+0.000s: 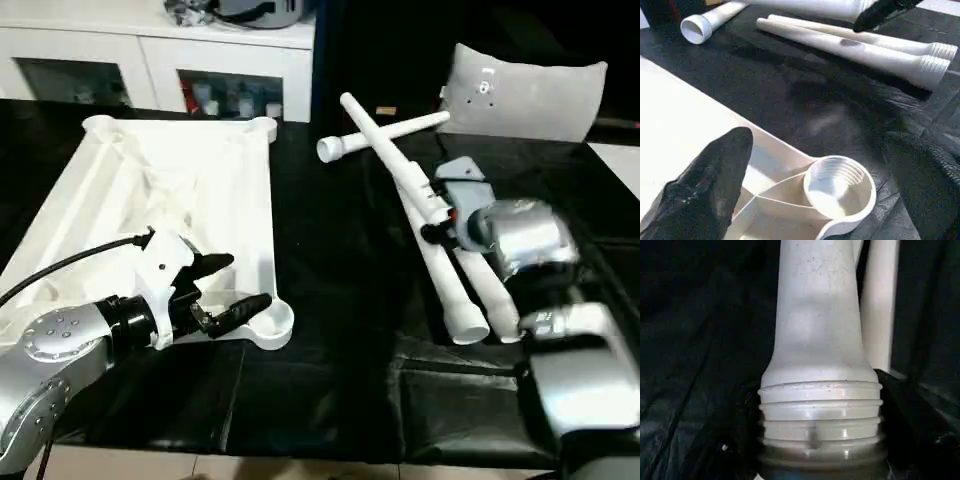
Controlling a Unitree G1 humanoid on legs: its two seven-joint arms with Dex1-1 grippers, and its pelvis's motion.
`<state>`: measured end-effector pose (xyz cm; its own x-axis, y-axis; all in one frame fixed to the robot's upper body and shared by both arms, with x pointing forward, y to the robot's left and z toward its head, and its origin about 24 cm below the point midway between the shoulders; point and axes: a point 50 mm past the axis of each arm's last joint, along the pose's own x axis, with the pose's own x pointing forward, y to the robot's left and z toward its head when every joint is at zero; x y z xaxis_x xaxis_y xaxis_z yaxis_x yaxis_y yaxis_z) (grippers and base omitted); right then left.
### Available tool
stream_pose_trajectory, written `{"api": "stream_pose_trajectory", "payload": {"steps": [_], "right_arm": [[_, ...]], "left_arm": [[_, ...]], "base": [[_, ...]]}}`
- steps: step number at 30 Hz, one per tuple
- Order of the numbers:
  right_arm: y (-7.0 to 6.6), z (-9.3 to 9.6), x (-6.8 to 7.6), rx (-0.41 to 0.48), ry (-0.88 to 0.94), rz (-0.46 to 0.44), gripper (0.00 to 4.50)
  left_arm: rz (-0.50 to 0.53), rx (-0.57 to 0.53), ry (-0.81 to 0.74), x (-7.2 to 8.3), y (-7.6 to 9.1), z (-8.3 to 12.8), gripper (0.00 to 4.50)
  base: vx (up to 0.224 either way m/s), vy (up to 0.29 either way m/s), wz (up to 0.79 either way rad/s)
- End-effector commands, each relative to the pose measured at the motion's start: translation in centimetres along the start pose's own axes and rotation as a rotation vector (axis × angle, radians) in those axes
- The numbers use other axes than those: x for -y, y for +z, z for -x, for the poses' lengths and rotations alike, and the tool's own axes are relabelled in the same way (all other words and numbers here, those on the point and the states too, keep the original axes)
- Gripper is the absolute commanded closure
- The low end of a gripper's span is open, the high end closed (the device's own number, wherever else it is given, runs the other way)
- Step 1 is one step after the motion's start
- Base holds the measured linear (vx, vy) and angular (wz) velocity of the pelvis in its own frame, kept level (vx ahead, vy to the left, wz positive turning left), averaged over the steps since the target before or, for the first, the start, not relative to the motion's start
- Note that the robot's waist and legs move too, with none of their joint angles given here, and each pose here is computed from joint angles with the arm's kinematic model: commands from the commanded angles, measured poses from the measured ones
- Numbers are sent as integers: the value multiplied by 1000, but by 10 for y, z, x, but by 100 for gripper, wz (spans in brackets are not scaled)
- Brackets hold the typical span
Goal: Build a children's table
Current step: Insert table leg to table base
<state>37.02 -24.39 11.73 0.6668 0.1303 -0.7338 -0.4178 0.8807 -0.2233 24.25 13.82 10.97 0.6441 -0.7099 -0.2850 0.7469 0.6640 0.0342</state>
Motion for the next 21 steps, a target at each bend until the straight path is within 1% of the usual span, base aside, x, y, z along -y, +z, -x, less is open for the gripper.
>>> {"api": "stream_pose_trajectory", "payload": {"steps": [1,5,6,10,12,14,17,19,21], "right_arm": [[6,5,5,-13,10,49,170],[5,8,11,-94,35,99,170],[6,9,13,-98,33,101,170],[9,11,17,-95,35,106,170],[11,12,16,-82,59,137,170],[11,14,16,-85,100,187,170],[9,20,20,-106,141,224,170],[10,23,23,-94,143,217,170],[13,27,27,-63,128,200,170]], "left_arm": [[-8,-2,-28,5,1,1,0],[-7,-11,-50,7,0,3,0],[-8,-11,-52,8,0,3,0],[-4,-12,-63,9,0,3,0],[-3,-12,-63,9,0,3,0],[-4,-12,-68,10,0,4,0],[-7,-12,-87,12,1,5,0],[-6,-11,-87,12,1,5,0],[-6,-10,-88,11,1,5,0]], "base": [[0,0,0],[0,0,0],[0,0,0],[0,0,0],[0,0,0],[0,0,0],[0,0,0],[0,0,0],[0,0,0]]}}
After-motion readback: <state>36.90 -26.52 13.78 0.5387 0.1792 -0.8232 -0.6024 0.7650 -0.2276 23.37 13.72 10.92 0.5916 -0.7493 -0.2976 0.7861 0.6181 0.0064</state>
